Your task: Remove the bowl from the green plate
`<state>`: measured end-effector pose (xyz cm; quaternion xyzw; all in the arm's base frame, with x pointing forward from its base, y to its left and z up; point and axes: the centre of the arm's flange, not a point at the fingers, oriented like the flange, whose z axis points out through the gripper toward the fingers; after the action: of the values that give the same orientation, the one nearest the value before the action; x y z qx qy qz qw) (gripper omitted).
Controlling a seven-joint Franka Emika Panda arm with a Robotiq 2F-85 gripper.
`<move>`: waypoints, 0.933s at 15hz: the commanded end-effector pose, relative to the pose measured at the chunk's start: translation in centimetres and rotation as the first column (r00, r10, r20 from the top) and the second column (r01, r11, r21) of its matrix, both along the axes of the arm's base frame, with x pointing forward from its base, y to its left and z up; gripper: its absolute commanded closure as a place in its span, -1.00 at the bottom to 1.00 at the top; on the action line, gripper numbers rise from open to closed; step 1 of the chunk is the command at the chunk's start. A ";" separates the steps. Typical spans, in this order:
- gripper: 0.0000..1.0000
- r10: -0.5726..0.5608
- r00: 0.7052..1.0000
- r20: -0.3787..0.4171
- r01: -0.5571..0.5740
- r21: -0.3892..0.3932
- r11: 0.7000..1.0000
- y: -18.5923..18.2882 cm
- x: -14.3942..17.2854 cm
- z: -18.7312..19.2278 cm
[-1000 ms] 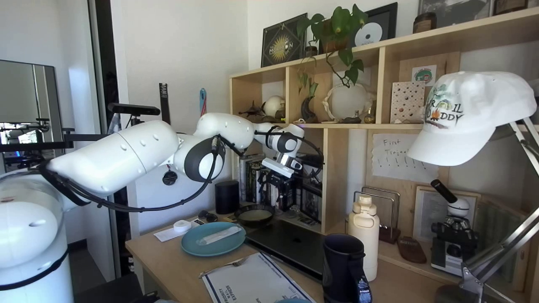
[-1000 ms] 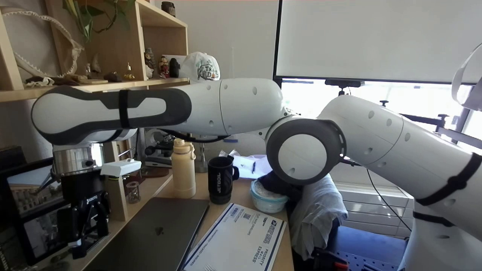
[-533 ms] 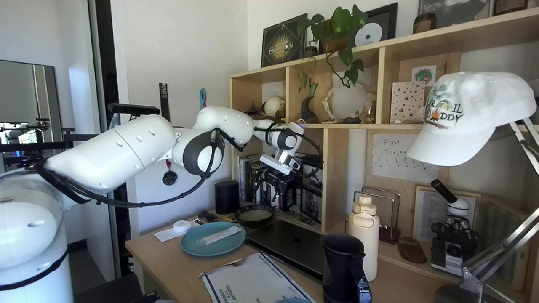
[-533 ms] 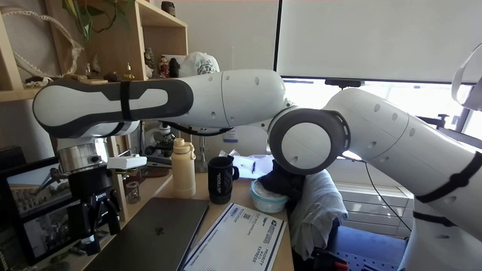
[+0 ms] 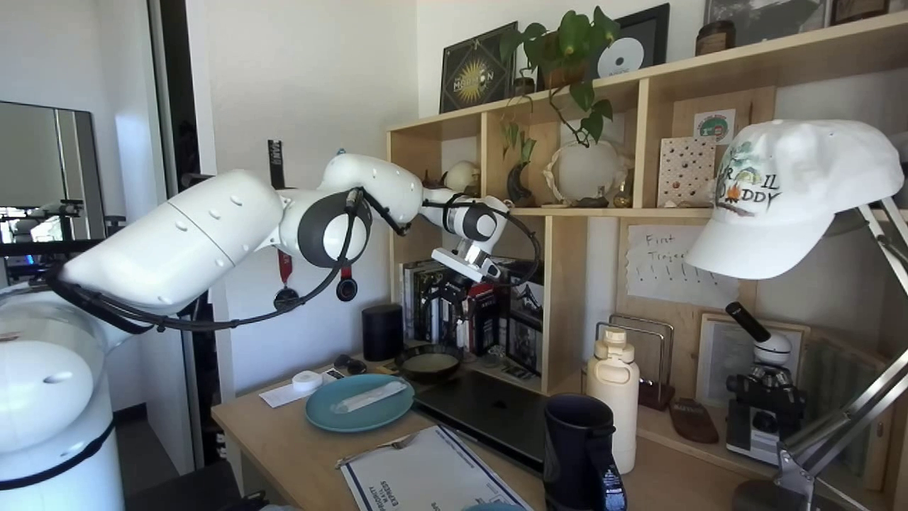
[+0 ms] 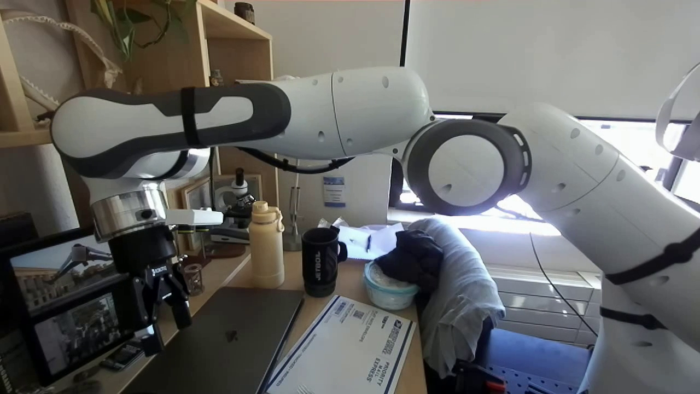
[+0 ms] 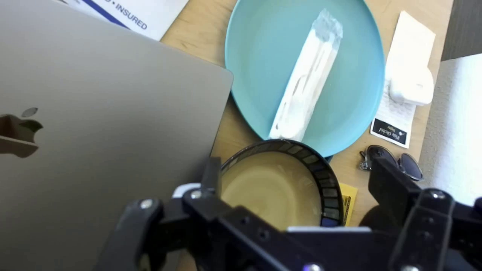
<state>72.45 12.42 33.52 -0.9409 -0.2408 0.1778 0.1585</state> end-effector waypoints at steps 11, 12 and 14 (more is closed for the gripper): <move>-1.00 -0.086 0.996 0.031 0.088 -0.052 0.995 -1.9 -11.8 4.7; -1.00 -0.090 0.994 0.057 0.093 -0.060 0.994 -2.0 -12.2 5.0; -1.00 -0.096 0.990 0.101 0.103 -0.071 0.992 -2.2 -13.1 5.9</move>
<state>64.81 10.85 38.36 -0.9553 -0.2009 0.1612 0.1453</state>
